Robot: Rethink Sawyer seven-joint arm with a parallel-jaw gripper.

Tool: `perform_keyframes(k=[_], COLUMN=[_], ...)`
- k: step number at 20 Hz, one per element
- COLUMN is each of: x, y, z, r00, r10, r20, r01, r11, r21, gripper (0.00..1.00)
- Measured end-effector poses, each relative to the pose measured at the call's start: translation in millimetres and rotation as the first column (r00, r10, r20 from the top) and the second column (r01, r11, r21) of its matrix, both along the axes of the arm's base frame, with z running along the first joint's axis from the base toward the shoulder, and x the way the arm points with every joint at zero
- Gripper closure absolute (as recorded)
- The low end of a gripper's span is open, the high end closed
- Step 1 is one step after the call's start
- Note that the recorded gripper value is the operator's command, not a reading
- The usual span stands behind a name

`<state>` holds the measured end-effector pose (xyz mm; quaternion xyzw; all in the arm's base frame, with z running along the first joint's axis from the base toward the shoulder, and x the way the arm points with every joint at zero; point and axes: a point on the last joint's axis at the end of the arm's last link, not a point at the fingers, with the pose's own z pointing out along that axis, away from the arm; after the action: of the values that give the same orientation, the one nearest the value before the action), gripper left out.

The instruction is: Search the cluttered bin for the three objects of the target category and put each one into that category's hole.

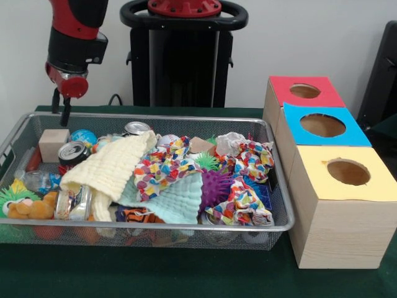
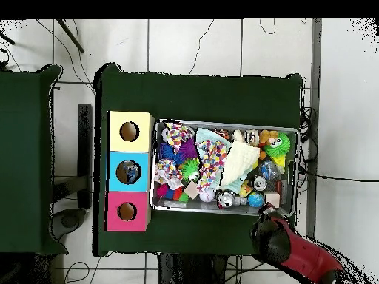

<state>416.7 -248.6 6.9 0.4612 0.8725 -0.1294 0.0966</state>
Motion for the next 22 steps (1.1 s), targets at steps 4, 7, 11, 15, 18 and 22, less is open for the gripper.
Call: perform_keyframes(k=[4,7,11,15,18,22], x=[-0.9,-2.3,-1.3,1.5,4.7,9.8], y=[-2,-6,-7,-8,-9,-11], z=[1,1,2,2,2,1], r00=[0.9999,0.9994,0.9995,0.9995,0.999,0.997], r10=[0.014,0.03,0.031,0.031,0.032,0.029], r20=[0.007,0.018,0.011,-0.008,-0.033,-0.072], r01=[-0.014,-0.031,-0.031,-0.03,-0.03,-0.024], r11=[0.9999,0.9993,0.9987,0.9985,0.9982,0.9977], r21=[0.009,0.023,0.041,0.046,0.051,0.063], gripper=[0.0,0.0,0.0,0.0,0.0,0.0])
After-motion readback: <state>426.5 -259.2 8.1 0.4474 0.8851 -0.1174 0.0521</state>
